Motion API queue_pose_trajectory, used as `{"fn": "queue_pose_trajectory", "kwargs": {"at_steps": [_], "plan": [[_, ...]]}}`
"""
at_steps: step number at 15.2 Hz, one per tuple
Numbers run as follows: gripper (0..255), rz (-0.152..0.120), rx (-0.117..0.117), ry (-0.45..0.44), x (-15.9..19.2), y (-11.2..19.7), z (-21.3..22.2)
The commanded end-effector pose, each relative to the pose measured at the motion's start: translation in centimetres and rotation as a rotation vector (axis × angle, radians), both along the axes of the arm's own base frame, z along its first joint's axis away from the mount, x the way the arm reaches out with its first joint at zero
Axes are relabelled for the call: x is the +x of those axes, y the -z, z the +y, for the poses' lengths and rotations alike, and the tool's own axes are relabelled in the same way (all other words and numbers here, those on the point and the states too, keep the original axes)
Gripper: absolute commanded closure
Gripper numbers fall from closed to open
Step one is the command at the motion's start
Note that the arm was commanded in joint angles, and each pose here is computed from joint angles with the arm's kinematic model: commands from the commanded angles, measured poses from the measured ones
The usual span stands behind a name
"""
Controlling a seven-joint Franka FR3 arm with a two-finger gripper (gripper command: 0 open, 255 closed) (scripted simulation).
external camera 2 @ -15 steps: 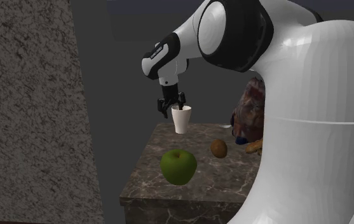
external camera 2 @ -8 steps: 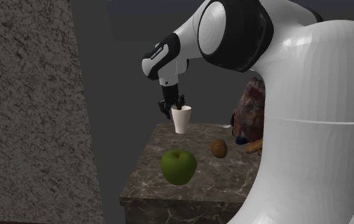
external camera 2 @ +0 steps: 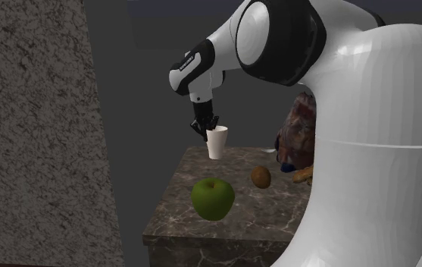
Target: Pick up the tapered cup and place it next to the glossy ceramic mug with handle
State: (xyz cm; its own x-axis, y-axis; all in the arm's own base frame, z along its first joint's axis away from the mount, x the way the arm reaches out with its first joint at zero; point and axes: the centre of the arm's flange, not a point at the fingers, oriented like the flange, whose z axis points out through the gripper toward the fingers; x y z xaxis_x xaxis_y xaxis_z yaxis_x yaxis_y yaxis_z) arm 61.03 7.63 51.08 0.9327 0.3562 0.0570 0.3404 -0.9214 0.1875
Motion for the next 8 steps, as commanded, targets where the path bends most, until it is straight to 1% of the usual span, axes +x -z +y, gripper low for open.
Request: {"fn": "queue_pose_trajectory", "kwargs": {"at_steps": [1, 8], "plan": [[255, 0.000, 0.000, 0.000, 0.0, 0.0, 0.0], [255, 0.000, 0.000, 0.000, 0.0, -3.7, 0.0]]}}
